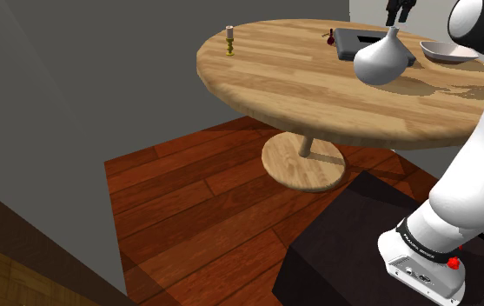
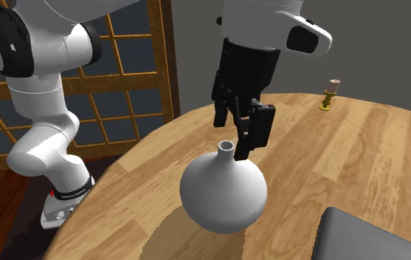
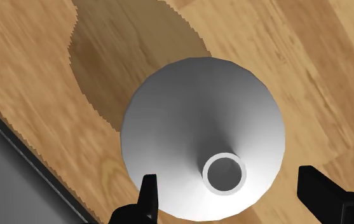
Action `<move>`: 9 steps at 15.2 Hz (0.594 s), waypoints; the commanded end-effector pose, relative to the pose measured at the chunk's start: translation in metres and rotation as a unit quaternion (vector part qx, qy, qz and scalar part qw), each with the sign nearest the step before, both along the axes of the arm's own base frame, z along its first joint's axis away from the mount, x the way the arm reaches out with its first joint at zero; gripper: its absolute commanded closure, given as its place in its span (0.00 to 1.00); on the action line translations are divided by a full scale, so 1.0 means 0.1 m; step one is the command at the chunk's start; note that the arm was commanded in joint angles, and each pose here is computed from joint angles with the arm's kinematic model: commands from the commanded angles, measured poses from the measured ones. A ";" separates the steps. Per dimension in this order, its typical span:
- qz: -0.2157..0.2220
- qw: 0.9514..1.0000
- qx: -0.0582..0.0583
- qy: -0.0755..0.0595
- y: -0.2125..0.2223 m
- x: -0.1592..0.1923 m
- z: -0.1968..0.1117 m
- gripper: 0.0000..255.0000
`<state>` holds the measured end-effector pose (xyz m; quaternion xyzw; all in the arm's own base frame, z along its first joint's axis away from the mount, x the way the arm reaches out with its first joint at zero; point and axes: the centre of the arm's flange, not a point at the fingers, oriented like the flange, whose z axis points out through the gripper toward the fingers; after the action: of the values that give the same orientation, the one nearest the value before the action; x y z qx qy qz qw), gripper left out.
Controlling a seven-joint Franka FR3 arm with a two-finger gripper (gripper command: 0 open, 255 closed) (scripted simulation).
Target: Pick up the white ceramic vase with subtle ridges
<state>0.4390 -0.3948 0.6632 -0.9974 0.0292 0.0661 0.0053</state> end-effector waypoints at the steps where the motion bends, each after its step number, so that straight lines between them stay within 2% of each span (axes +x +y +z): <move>1: 0.000 1.000 0.000 0.000 0.00 0.01 -0.10 0.00; 5: 0.000 1.000 0.000 0.000 0.00 0.01 -0.24 0.00; 6: 0.000 1.000 0.000 0.000 0.01 0.01 -0.24 1.00; 9: 0.000 1.000 0.000 0.000 0.01 0.01 -0.23 1.00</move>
<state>0.4402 -0.3941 0.6403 -0.9974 0.0290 0.0655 0.0047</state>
